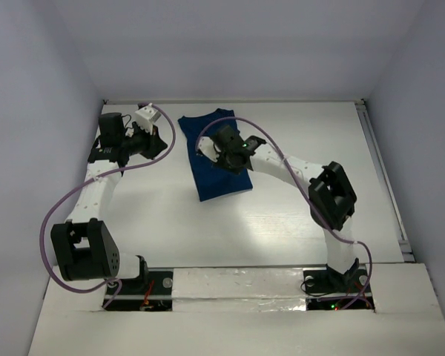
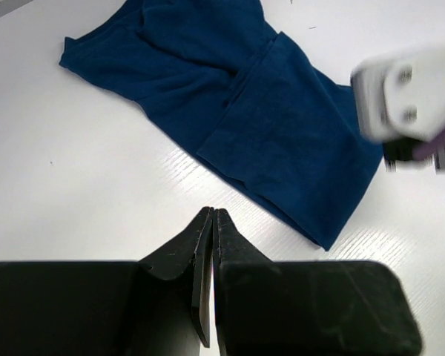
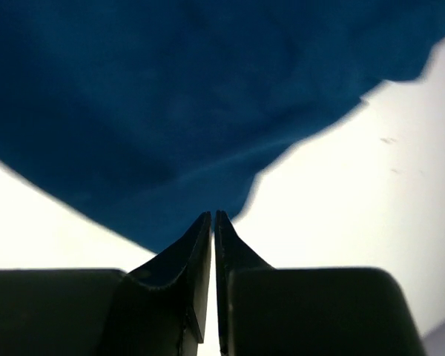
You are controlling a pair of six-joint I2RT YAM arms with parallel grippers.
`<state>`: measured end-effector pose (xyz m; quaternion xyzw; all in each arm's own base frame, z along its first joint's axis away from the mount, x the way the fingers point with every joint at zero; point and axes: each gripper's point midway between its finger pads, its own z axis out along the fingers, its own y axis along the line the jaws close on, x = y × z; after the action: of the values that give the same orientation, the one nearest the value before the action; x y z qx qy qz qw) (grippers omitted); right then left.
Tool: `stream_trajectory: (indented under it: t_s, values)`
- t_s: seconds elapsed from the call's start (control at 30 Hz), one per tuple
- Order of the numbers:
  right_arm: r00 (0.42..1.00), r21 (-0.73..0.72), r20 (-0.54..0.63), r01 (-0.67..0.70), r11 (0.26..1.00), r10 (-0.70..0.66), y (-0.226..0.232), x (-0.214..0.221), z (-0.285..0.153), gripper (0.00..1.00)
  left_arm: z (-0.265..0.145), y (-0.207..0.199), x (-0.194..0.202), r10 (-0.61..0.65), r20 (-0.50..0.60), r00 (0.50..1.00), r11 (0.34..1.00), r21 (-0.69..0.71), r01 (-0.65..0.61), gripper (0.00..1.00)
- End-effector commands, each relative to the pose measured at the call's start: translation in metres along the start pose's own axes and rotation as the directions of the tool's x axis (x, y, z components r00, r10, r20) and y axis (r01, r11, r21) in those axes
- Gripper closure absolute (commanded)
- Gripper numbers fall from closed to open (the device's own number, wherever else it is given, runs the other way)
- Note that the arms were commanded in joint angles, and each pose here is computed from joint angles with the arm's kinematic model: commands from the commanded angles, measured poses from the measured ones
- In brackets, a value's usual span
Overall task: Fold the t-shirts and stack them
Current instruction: Fold the folded rectangular tshirt in 1/3 of the way
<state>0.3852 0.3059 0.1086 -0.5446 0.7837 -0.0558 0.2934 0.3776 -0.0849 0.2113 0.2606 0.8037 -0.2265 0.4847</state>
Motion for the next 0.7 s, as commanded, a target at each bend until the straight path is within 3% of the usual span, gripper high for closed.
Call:
stream_trajectory:
  t_s: [0.0, 0.13, 0.23, 0.43, 0.67]
  values:
    - [0.995, -0.105, 0.077, 0.067, 0.992, -0.059, 0.029, -0.011, 0.011, 0.95, 0.002, 0.002, -0.01, 0.036, 0.03, 0.999, 0.999, 0.019, -0.037, 1.0]
    - [0.99, -0.226, 0.118, 0.102, 0.969, -0.076, 0.059, -0.017, 0.023, 1.0, 0.017, 0.016, -0.008, -0.007, 0.031, 0.999, 1.0, 0.001, 0.007, 1.0]
    - [0.986, -0.211, 0.144, 0.109, 0.972, -0.079, 0.055, -0.025, 0.028, 1.0, 0.023, 0.04, -0.016, -0.069, 0.039, 0.997, 0.995, -0.073, 0.072, 1.0]
    - [0.991, -0.216, 0.092, 0.119, 0.969, -0.101, 0.06, -0.017, 0.052, 1.0, 0.024, 0.073, -0.033, -0.095, 0.068, 0.993, 0.985, -0.138, 0.103, 1.0]
    - [0.987, -0.355, -0.012, 0.148, 0.923, -0.163, 0.102, 0.022, 0.063, 1.0, 0.021, 0.081, -0.039, -0.094, 0.079, 0.992, 0.985, -0.134, 0.104, 1.0]
